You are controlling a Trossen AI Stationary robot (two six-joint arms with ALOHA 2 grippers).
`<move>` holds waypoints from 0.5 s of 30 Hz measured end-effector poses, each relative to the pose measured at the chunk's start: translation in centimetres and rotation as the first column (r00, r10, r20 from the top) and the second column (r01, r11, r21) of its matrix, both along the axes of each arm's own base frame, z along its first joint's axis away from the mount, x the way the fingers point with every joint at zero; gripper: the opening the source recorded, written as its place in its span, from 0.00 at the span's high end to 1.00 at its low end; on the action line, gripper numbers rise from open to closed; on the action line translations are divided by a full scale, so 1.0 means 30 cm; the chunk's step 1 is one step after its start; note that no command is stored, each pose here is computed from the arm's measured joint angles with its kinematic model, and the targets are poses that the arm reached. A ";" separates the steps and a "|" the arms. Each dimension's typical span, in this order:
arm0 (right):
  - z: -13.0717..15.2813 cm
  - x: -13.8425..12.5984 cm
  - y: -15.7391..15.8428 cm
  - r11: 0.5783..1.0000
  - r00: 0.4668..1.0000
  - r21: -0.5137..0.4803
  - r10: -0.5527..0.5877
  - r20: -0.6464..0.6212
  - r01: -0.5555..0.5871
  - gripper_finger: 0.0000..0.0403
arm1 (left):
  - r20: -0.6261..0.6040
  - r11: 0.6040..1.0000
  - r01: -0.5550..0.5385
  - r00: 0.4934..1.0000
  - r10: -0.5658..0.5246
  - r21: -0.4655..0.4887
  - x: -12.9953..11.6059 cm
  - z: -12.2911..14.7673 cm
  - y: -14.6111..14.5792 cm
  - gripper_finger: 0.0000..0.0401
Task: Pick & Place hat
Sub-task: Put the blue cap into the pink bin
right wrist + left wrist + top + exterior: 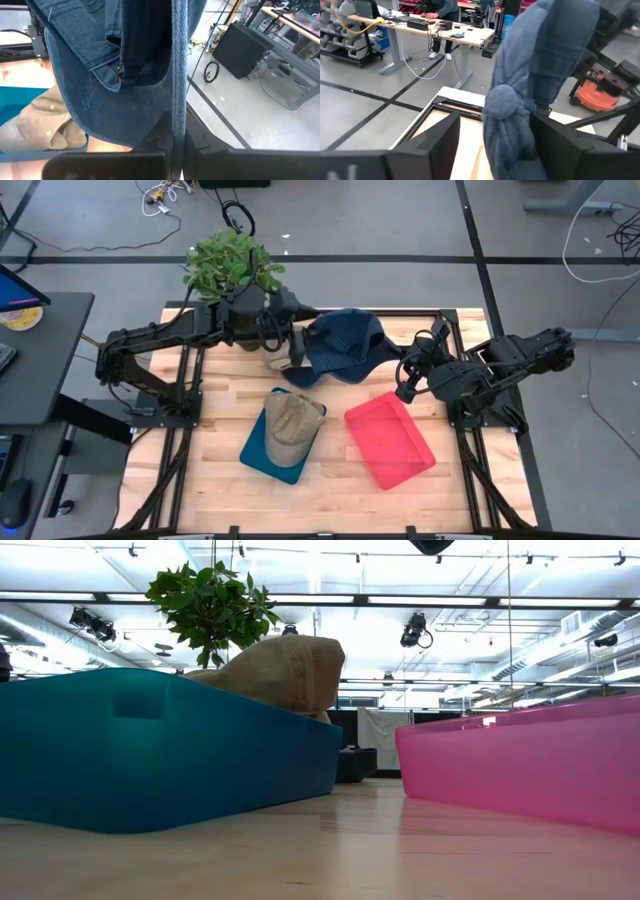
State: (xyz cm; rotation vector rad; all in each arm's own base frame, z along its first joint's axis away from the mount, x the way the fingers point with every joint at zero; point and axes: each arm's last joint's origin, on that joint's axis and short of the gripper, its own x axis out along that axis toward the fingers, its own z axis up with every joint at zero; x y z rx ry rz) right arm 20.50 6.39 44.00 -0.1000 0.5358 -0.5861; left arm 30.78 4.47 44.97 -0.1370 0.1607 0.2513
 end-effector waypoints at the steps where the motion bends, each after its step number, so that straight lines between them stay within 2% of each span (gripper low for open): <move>1: 0.000 0.000 0.000 1.000 1.000 0.000 0.000 0.000 0.000 0.98 | -0.004 1.000 0.004 1.000 -0.004 0.016 0.000 0.000 0.000 0.44; 4: 0.000 0.000 0.000 1.000 1.000 0.000 0.000 0.000 0.000 0.98 | -0.018 0.997 0.021 1.000 -0.019 0.074 0.001 0.000 -0.006 0.59; 9: 0.000 0.000 0.000 1.000 1.000 0.027 -0.017 0.020 0.017 0.97 | -0.075 0.959 0.088 0.995 -0.070 0.269 0.004 0.000 -0.031 0.93; 10: -0.001 0.000 0.000 0.999 1.000 0.033 -0.016 0.021 0.016 0.97 | -0.086 0.949 0.101 0.993 -0.078 0.299 0.004 -0.001 -0.037 0.96; 15: -0.004 0.002 0.006 0.996 0.999 0.084 0.035 0.000 -0.035 0.87 | -0.128 0.897 0.151 0.986 -0.106 0.416 0.006 -0.002 -0.055 0.98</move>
